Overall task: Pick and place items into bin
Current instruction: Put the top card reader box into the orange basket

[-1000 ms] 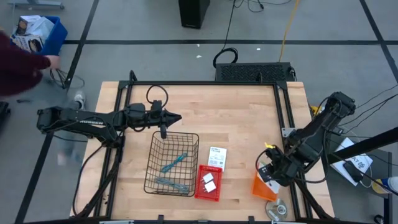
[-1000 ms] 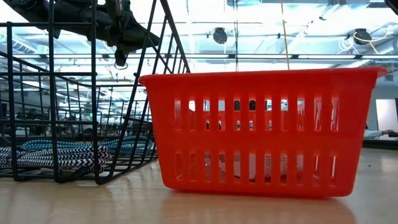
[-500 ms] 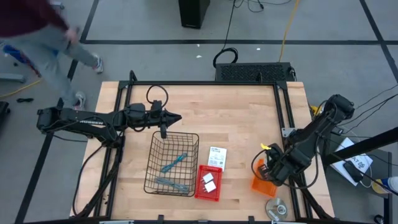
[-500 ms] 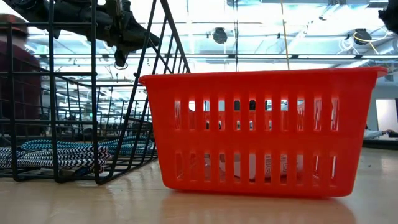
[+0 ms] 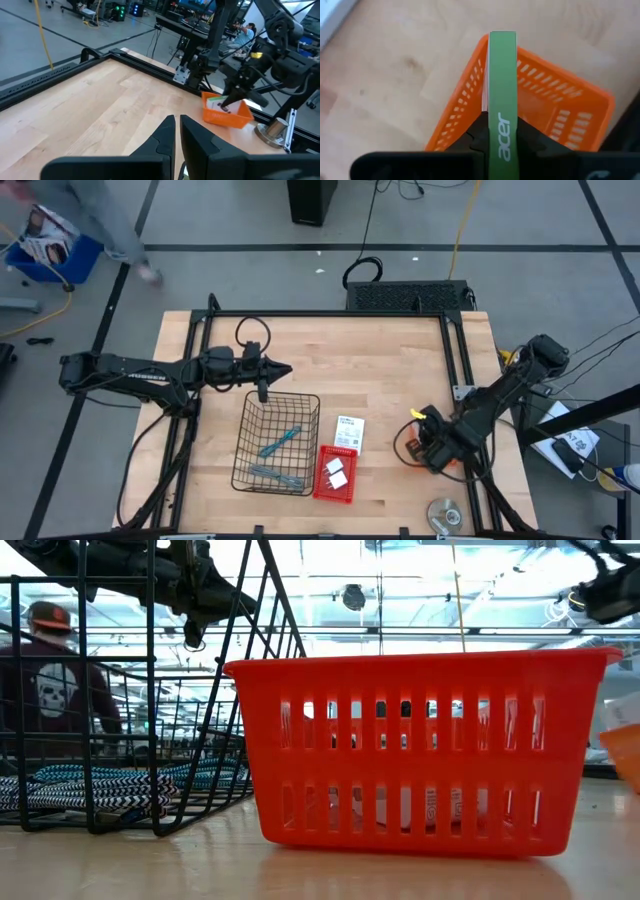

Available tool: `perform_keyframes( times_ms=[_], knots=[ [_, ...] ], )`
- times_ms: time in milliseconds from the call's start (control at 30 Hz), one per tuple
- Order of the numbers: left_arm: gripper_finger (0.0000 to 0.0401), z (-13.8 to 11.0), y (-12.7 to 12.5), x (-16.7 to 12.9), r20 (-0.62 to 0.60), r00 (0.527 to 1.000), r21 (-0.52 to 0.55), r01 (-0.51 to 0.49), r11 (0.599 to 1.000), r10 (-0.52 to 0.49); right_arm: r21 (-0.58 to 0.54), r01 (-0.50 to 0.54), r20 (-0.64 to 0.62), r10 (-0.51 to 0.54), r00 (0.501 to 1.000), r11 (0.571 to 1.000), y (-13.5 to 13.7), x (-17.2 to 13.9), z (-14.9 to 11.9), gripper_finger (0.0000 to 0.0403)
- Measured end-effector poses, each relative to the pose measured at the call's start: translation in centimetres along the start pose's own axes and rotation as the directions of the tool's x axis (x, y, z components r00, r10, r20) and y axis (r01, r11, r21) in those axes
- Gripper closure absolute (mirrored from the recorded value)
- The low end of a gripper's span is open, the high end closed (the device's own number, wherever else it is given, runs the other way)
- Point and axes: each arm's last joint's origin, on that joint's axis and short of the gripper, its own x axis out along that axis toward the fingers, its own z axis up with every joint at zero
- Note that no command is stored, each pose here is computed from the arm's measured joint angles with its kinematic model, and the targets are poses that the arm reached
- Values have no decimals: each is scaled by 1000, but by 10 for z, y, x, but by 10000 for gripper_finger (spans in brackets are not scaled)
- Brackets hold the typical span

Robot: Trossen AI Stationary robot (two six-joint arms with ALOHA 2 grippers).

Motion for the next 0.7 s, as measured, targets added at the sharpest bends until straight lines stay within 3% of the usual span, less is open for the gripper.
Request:
perform_keyframes(
  times_ms=[333, 700],
  knots=[
    [370, -3, -7, 0, 0, 1000, 10, 2, 1000, -2, -36, -15, 17, 16, 1000, 999, 3, 4, 10, 352],
    [370, -3, -6, 0, 9, 1000, -1, -30, 1000, 30, -40, -91, 21, 92, 996, 995, 3, -3, 12, 276]
  ],
)
